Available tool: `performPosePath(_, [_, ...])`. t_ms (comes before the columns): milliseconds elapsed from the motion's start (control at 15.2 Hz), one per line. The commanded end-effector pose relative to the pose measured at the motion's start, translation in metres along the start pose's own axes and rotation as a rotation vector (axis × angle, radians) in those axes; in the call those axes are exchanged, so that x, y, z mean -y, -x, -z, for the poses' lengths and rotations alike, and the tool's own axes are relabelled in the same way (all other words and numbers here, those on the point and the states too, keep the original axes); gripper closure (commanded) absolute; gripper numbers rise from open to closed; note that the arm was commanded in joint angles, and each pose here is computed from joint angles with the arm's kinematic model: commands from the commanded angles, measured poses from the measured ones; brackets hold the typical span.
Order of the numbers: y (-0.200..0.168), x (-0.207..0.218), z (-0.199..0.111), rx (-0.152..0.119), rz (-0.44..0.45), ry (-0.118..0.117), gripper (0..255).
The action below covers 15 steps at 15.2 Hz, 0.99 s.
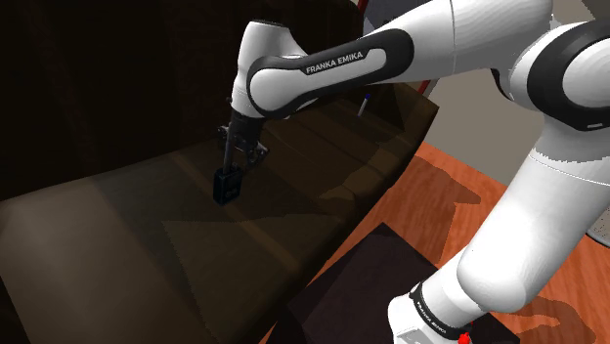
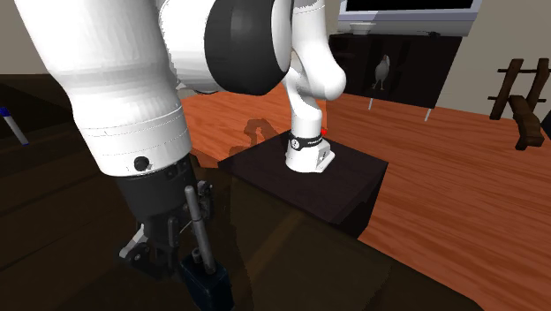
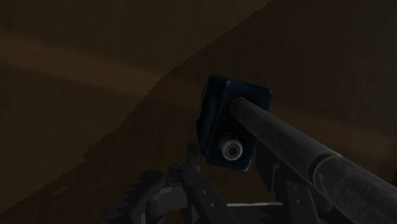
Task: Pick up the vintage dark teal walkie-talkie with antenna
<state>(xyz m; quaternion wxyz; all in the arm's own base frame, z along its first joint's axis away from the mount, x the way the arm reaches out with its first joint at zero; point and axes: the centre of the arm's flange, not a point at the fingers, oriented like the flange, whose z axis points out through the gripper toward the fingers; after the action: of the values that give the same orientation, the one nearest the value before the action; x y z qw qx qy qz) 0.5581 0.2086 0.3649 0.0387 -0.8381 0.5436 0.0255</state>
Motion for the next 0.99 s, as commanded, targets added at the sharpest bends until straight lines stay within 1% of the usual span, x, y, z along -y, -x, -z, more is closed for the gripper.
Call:
performPosePath(0, [0.000,0.000,-0.001,0.001,0.001,0.001,255])
performPosePath(198, [0.000,0.000,-0.001,0.001,0.001,0.001,255])
performPosePath(924, [0.005,0.003,0.057,0.001,0.001,0.001,255])
